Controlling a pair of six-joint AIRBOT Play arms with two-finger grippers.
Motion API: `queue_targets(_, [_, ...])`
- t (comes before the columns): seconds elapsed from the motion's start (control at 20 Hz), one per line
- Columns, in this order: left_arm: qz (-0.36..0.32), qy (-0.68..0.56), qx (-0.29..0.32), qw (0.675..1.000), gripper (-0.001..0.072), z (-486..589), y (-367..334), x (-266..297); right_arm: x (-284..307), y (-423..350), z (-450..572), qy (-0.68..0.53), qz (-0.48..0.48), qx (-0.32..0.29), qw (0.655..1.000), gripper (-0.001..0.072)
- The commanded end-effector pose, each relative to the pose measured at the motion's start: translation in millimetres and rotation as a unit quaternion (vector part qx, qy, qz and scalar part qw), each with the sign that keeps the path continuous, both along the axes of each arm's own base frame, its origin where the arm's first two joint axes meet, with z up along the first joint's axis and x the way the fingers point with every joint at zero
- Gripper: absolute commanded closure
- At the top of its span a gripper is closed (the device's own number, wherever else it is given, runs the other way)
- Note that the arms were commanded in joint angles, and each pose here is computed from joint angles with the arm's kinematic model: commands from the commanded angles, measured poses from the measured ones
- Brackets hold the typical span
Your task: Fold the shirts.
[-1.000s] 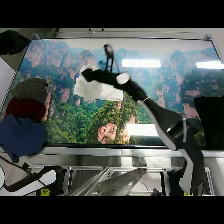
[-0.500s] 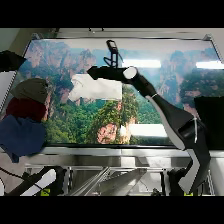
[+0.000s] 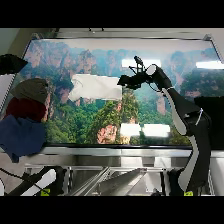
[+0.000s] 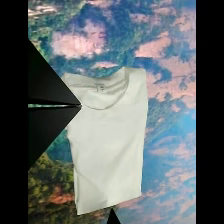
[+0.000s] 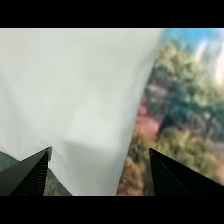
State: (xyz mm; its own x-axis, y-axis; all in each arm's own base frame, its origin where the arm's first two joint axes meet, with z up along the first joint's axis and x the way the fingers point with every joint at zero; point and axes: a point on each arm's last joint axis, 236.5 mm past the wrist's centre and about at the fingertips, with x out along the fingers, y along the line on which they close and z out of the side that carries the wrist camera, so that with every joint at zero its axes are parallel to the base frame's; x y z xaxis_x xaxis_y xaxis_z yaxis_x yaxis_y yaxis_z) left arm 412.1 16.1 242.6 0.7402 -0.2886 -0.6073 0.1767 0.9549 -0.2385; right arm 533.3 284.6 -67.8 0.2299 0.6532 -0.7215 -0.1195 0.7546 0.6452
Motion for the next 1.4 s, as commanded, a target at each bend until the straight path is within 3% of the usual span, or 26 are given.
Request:
queue_targets(0.0, [-0.002, 0.000, 0.003, 1.000, 0.0688, -1.7, 1.0, 1.5, -6.6, 15.6, -31.6, 0.061, -0.015, 0.061, 0.996, 0.0003])
queue_targets(0.2, [-0.004, 0.017, -0.001, 1.000, 0.0688, -14.8, 2.6, 7.3, 2.9, 56.4, -13.7, 0.032, -0.013, 0.169, 0.985, 0.0018])
queue_targets(0.25, [-0.006, 0.022, -0.004, 1.000, 0.0688, -18.2, 2.1, 8.3, 7.9, 63.0, -1.8, 0.015, -0.014, 0.193, 0.981, 0.0157])
queue_targets(0.3, [-0.006, 0.028, -0.007, 1.000, 0.0688, -22.0, 2.5, 9.1, 11.6, 68.5, 12.1, -0.001, -0.012, 0.219, 0.976, 0.0404])
queue_targets(0.4, [-0.009, 0.038, -0.009, 0.999, 0.0688, -26.9, 1.5, 7.9, 14.0, 74.4, 38.1, -0.020, -0.002, 0.256, 0.966, 0.0677])
queue_targets(0.55, [-0.014, 0.047, -0.010, 0.999, 0.0687, -28.4, -1.1, 2.8, 20.9, 57.3, 103.0, -0.090, 0.015, 0.241, 0.966, 0.0691])
queue_targets(0.75, [-0.024, 0.072, -0.018, 0.997, 0.0688, -34.2, -6.8, -7.4, 46.2, -55.5, 214.1, -0.205, -0.064, 0.119, 0.969, 0.0692])
queue_targets(0.85, [-0.029, 0.082, -0.019, 0.996, 0.0688, -36.8, -8.6, -11.5, 43.9, -140.1, 249.6, -0.203, -0.153, 0.049, 0.966, 0.0692])
queue_targets(1.05, [-0.024, 0.086, -0.026, 0.996, 0.0688, -37.6, -9.0, -11.7, 7.6, -311.0, 297.9, -0.200, -0.318, -0.065, 0.924, 0.0692])
queue_targets(1.35, [-0.019, 0.089, -0.030, 0.995, 0.0688, -37.7, -9.0, -11.7, -86.5, -476.4, 260.8, -0.070, -0.422, -0.132, 0.894, 0.0692])
